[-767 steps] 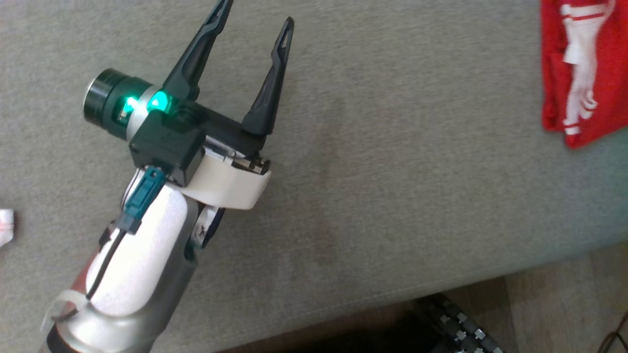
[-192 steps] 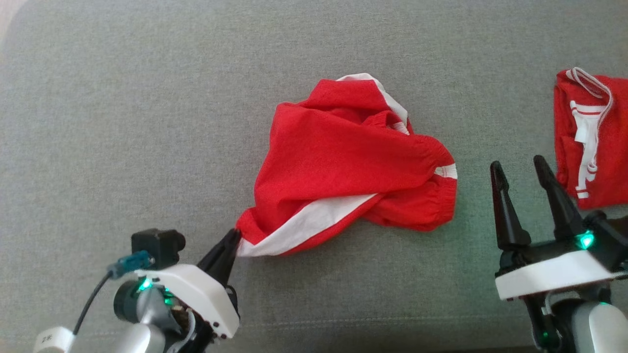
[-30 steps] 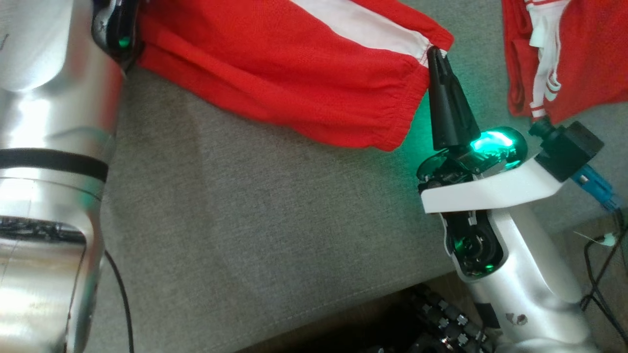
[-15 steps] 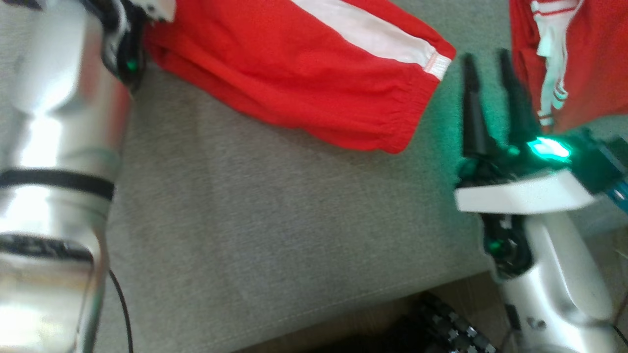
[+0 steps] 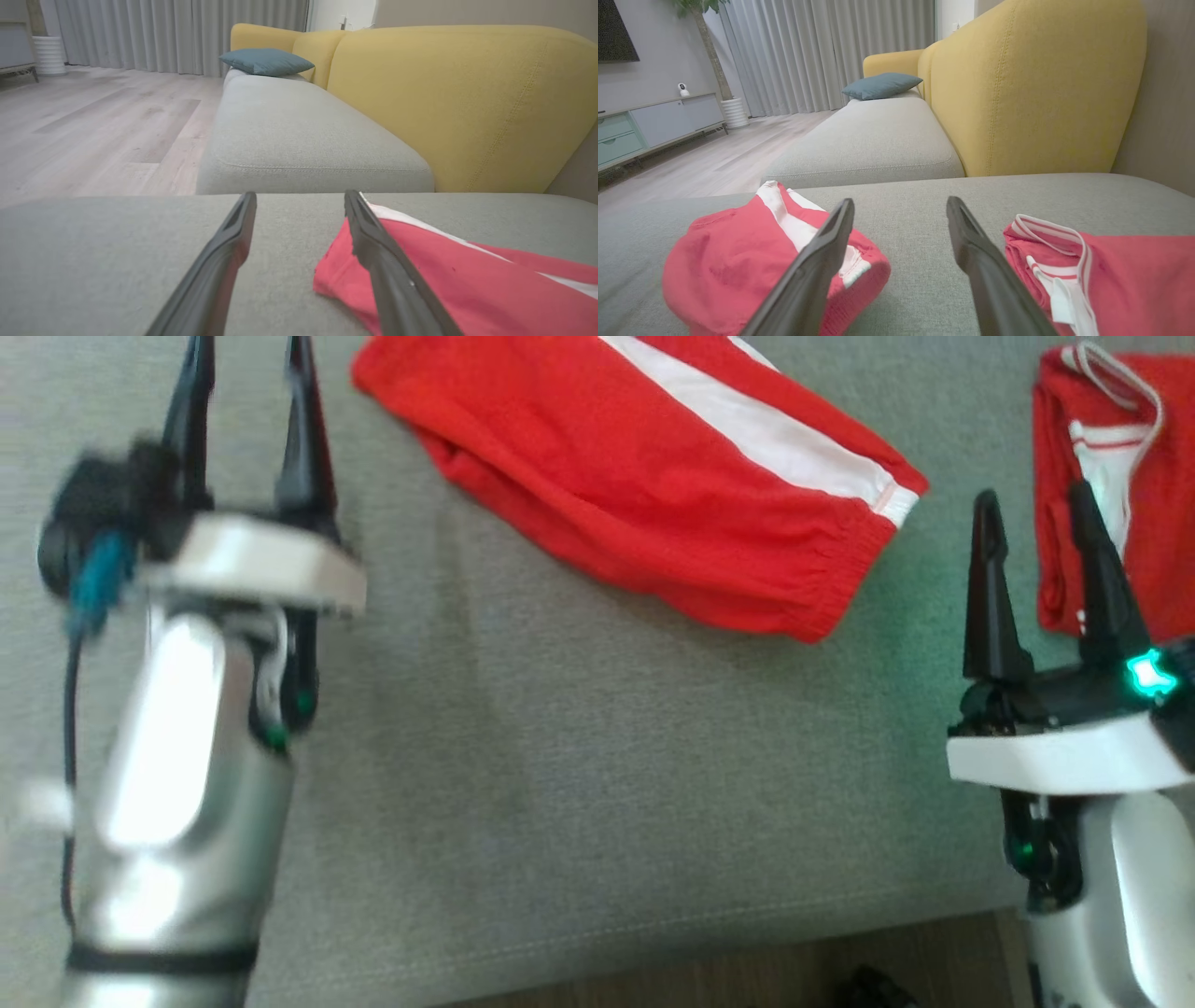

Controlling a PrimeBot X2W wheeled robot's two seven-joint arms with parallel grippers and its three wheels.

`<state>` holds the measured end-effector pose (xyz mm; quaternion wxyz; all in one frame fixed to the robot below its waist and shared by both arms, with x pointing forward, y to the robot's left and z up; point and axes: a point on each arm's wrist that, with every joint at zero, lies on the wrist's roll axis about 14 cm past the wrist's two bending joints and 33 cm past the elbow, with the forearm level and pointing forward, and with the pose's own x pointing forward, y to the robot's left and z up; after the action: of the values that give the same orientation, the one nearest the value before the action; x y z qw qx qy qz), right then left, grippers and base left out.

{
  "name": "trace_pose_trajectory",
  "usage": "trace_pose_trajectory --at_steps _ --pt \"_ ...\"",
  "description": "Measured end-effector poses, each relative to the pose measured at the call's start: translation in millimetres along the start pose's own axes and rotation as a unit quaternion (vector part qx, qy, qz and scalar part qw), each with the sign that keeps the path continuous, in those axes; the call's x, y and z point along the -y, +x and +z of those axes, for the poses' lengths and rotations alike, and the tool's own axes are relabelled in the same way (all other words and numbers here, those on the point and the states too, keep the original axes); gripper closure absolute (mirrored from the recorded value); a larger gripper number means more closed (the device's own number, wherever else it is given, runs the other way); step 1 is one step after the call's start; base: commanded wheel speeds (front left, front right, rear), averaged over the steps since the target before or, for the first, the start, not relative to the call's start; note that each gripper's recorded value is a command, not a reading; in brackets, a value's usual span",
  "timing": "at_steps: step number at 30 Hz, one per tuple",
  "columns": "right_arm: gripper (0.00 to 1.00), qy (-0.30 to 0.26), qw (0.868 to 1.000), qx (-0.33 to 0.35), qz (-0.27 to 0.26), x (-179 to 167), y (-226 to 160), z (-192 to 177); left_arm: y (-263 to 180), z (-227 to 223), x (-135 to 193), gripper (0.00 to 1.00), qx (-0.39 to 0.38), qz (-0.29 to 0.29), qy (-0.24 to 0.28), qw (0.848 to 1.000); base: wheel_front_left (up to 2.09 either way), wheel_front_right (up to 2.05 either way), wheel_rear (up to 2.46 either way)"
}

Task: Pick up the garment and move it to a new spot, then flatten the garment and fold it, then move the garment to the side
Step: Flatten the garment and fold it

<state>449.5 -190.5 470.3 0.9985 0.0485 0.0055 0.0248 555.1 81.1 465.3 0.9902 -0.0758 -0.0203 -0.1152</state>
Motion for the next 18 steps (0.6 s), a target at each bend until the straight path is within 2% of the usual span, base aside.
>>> trace_pose_trajectory --at_steps 7,18 --pt "0.00 0.002 1.000 -0.006 0.009 -10 -13 8 -64 12 -14 0.00 0.001 0.039 0.009 0.999 0.00 0.00 0.00" --pt "0.00 0.005 1.000 -0.009 0.018 -19 -17 12 -98 14 -22 0.00 -0.008 0.064 0.012 0.998 0.00 0.00 0.00"
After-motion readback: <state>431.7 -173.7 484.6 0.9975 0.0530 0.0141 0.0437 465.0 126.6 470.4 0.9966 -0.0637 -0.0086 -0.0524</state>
